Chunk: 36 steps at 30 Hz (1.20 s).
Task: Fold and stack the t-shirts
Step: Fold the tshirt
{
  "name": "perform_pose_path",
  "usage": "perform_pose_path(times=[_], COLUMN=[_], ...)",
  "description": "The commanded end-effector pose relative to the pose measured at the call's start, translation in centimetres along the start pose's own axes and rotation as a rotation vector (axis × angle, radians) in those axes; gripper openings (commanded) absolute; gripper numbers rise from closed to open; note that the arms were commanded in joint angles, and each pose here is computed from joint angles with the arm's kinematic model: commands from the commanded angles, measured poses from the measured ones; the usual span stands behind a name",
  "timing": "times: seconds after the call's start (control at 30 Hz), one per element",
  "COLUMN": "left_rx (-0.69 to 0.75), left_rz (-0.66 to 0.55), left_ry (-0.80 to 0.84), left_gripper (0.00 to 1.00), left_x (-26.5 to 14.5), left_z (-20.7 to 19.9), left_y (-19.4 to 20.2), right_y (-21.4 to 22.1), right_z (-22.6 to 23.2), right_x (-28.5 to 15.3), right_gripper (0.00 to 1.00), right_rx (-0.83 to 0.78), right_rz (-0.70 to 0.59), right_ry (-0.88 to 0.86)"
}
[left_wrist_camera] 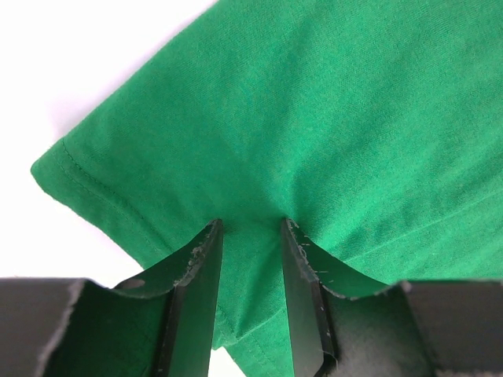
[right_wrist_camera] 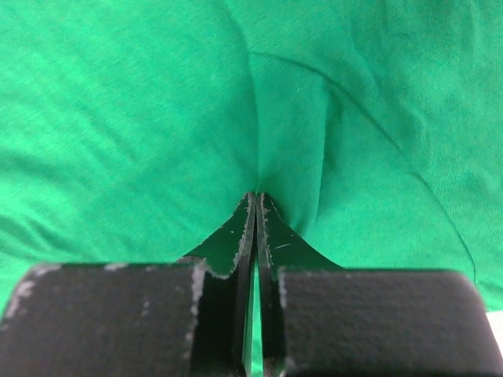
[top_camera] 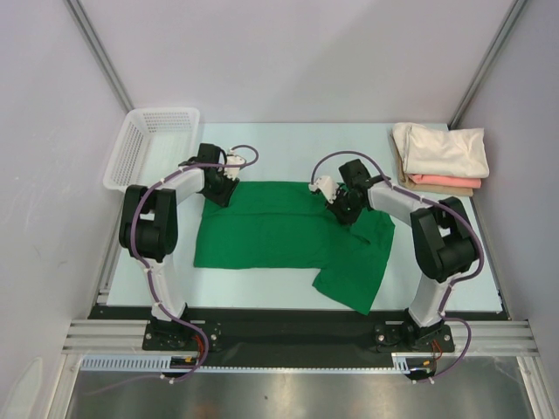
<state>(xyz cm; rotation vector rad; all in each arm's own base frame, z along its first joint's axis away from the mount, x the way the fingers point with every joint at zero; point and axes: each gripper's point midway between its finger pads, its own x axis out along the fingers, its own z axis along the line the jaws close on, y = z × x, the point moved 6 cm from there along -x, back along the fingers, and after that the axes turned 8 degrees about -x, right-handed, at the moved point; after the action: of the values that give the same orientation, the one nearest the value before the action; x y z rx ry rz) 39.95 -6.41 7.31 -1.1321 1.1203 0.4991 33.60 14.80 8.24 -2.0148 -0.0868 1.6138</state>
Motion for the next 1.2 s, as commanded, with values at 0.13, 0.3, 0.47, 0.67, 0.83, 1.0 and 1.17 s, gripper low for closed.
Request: perform_pose_path(times=[0.13, 0.3, 0.47, 0.67, 0.83, 1.0, 1.17], left_rx=[0.010, -0.004, 0.007, 0.008, 0.013, 0.025, 0.036], left_rz=[-0.039, -0.043, -0.040, -0.044, -0.055, -0.069, -0.063], left_ry=[0.014, 0.016, 0.009, 0.001, 0.000, -0.021, -0.038], left_gripper=[0.40, 0.40, 0.40, 0.40, 0.40, 0.41, 0.41], left_x=[0.1, 0.4, 0.4, 0.4, 0.3, 0.2, 0.8], left_z=[-0.4, -0.4, -0.3, -0.1, 0.0, 0.7, 1.8], left_y=[-0.5, -0.6, -0.6, -0.9, -1.4, -3.0, -4.3], right_y=[-2.6, -2.9, -3.6, -6.2, -6.9, -3.6, -0.3], right_z=[2.7, 4.1, 4.3, 2.9, 0.4, -3.4, -7.8], right_x=[-4.2, -4.3, -4.2, -4.4, -4.8, -3.8, -3.5], right_gripper=[0.00, 0.00, 0.11, 0.13, 0.29, 0.30, 0.30], right_rx=[-0.053, -0.041, -0.052, -0.027, -0.014, 0.169, 0.265], right_rz=[-0.094, -0.113, -0.137, -0.208, -0.215, -0.201, -0.171], right_ry=[-0.084, -0.167, -0.232, -0.224, -0.104, -0.026, 0.046])
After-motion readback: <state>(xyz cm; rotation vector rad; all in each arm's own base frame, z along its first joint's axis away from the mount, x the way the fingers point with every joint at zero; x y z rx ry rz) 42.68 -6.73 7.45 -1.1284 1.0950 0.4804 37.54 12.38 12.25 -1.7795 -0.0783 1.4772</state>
